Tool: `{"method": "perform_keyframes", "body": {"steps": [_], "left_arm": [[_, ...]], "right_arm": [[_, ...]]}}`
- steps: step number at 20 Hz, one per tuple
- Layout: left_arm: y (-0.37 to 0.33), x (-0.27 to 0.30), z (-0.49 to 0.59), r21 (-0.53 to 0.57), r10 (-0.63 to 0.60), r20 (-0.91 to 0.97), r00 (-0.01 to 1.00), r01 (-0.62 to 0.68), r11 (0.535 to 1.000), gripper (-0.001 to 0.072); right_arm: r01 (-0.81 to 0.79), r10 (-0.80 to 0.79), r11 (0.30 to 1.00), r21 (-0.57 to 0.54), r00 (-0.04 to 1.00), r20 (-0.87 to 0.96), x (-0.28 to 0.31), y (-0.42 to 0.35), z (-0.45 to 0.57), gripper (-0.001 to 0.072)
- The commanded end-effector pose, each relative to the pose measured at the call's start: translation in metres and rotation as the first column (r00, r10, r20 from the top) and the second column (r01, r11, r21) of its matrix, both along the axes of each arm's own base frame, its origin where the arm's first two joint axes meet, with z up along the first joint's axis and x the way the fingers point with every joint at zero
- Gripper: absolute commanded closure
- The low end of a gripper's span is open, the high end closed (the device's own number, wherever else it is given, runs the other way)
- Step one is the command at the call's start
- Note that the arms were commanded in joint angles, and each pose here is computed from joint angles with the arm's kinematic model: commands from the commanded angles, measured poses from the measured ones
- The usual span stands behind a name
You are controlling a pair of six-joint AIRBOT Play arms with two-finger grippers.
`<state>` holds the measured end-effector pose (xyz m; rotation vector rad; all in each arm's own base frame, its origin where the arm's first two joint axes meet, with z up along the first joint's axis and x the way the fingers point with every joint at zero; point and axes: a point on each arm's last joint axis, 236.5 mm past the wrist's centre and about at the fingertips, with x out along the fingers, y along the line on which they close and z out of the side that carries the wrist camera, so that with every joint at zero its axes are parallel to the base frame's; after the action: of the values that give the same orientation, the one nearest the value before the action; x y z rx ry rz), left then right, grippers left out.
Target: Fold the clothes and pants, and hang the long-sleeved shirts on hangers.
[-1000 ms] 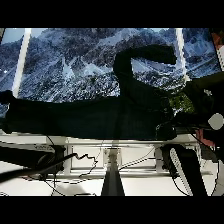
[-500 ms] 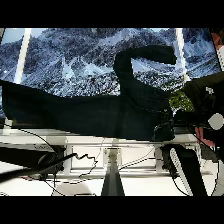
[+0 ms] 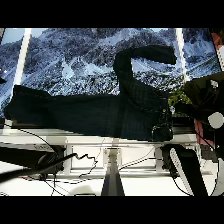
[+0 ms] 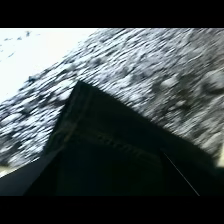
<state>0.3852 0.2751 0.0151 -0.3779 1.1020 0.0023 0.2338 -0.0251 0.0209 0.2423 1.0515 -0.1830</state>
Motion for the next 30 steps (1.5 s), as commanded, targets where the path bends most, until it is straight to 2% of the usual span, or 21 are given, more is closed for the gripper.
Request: {"method": "perform_keyframes", "body": {"steps": [1, 2, 4, 5, 6, 7, 10, 12, 14, 15, 17, 19, 22, 27, 30], "left_arm": [[-0.045, 0.040, 0.033, -0.183, 0.005, 0.167, 0.986, 0.026, 0.983, 0.0011], [-0.066, 0.051, 0.045, -0.240, -0.014, 0.210, 0.978, 0.066, 0.968, 0.0017], [-0.099, 0.066, 0.062, -0.296, -0.054, 0.265, 0.963, 0.134, 0.946, 0.0144], [-0.114, 0.071, 0.068, -0.300, -0.083, 0.277, 0.957, 0.169, 0.939, 0.0168], [-0.130, 0.074, 0.073, -0.292, -0.120, 0.282, 0.952, 0.205, 0.934, 0.0309], [-0.146, 0.076, 0.079, -0.286, -0.154, 0.289, 0.945, 0.239, 0.928, 0.0682], [-0.187, 0.082, 0.102, -0.239, -0.242, 0.329, 0.913, 0.328, 0.914, 0.0693], [-0.197, 0.080, 0.108, -0.138, -0.299, 0.304, 0.904, 0.352, 0.926, 0.0696], [-0.184, 0.068, 0.102, 0.109, -0.366, 0.174, 0.914, 0.351, 0.930, 0.0696], [-0.174, 0.062, 0.107, 0.237, -0.369, 0.106, 0.924, 0.337, 0.911, 0.0696], [-0.176, 0.054, 0.130, 0.395, -0.387, 0.063, 0.920, 0.333, 0.856, 0.0695], [-0.199, 0.050, 0.154, 0.433, -0.433, 0.098, 0.896, 0.354, 0.829, 0.0694], [-0.227, 0.043, 0.164, 0.427, -0.486, 0.109, 0.867, 0.401, 0.811, 0.0693], [-0.254, 0.043, 0.155, 0.399, -0.539, 0.085, 0.838, 0.467, 0.789, 0.0692], [-0.261, 0.043, 0.146, 0.381, -0.553, 0.068, 0.830, 0.491, 0.784, 0.0692]], "right_arm": [[0.000, -0.002, 1.000, 0.022, 0.996, 0.093, 0.038, 0.002, 0.002, 0.0141], [-0.029, 0.023, 0.998, 0.058, 0.995, 0.100, 0.052, 0.011, -0.001, 0.0140], [-0.119, 0.101, 0.985, 0.125, 0.985, 0.141, 0.084, 0.032, 0.004, 0.0140], [-0.163, 0.139, 0.975, 0.152, 0.978, 0.154, 0.102, 0.042, 0.008, 0.0141], [-0.205, 0.182, 0.966, 0.160, 0.972, 0.147, 0.119, 0.049, 0.008, 0.0141], [-0.256, 0.238, 0.955, 0.152, 0.963, 0.129, 0.133, 0.058, 0.006, 0.0140], [-0.495, 0.490, 0.862, 0.108, 0.869, 0.075, 0.171, 0.114, -0.004, 0.0141], [-0.573, 0.567, 0.815, 0.089, 0.820, 0.080, 0.200, 0.152, -0.009, 0.0141], [-0.602, 0.597, 0.791, 0.107, 0.798, 0.076, 0.224, 0.185, -0.017, 0.0141], [-0.598, 0.593, 0.792, 0.121, 0.801, 0.075, 0.234, 0.195, -0.021, 0.0141], [-0.600, 0.596, 0.789, 0.132, 0.799, 0.073, 0.250, 0.209, -0.028, 0.0161], [-0.619, 0.622, 0.771, 0.149, 0.782, 0.027, 0.253, 0.216, -0.039, 0.0161], [-0.663, 0.677, 0.734, 0.150, 0.732, -0.075, 0.247, 0.216, -0.054, 0.0160], [-0.709, 0.719, 0.694, 0.124, 0.691, -0.069, 0.256, 0.238, -0.066, 0.0160], [-0.794, 0.797, 0.602, 0.083, 0.593, -0.113, 0.247, 0.254, -0.092, 0.0155]]}}
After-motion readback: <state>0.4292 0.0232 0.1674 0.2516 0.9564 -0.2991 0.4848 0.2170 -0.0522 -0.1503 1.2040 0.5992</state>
